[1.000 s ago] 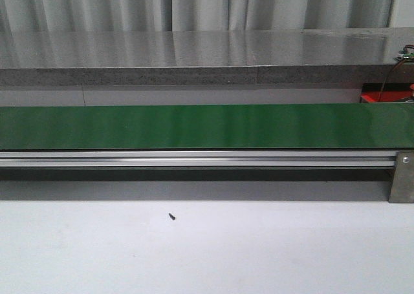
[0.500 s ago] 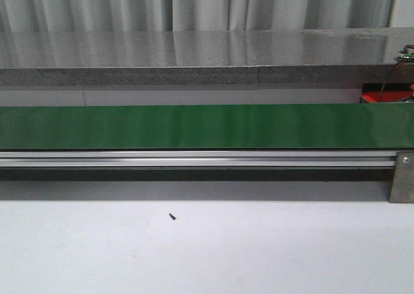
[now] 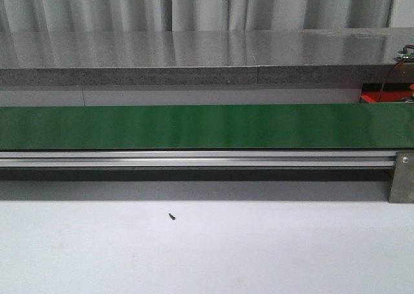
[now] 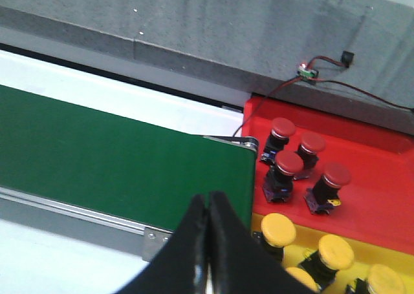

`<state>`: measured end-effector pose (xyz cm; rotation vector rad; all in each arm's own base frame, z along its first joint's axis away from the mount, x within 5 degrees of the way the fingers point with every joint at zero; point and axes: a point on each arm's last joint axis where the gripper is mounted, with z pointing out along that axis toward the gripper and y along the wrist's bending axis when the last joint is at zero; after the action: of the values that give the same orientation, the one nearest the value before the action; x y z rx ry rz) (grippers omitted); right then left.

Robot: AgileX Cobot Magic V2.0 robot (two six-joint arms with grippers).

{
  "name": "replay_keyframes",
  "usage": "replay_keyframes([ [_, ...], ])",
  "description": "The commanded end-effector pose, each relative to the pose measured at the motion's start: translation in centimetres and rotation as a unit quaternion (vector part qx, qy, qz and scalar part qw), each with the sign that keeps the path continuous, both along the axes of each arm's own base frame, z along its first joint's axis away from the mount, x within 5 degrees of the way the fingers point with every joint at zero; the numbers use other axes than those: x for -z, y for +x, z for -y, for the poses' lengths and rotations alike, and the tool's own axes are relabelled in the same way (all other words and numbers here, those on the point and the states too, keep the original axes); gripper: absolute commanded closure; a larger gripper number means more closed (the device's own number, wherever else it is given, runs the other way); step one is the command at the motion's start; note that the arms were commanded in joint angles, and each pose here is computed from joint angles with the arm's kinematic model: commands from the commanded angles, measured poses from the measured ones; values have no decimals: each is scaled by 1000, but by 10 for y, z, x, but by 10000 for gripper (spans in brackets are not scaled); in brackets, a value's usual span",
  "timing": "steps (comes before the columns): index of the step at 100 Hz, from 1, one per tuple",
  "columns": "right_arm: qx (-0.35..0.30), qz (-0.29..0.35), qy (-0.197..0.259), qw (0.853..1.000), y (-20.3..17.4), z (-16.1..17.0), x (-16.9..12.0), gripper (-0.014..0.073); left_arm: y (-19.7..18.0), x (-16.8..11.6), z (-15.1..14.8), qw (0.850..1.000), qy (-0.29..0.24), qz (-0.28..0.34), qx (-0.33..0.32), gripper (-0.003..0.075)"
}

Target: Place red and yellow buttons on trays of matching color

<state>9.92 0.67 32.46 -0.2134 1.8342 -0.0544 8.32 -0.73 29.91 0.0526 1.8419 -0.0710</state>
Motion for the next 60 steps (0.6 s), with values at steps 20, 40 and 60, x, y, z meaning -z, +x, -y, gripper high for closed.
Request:
replay_keyframes([
  [20, -7, 137, 49, 989, -19, -1, 38, 664, 1, -15, -1, 999, -7, 47, -7, 740],
  [40, -4, 147, 76, 986, -28, 0, 83, 664, 1, -15, -1, 999, -7, 47, -7, 740],
  [60, -2, 156, 95, 983, -34, 0, 111, 664, 1, -15, -1, 999, -7, 47, -7, 740],
])
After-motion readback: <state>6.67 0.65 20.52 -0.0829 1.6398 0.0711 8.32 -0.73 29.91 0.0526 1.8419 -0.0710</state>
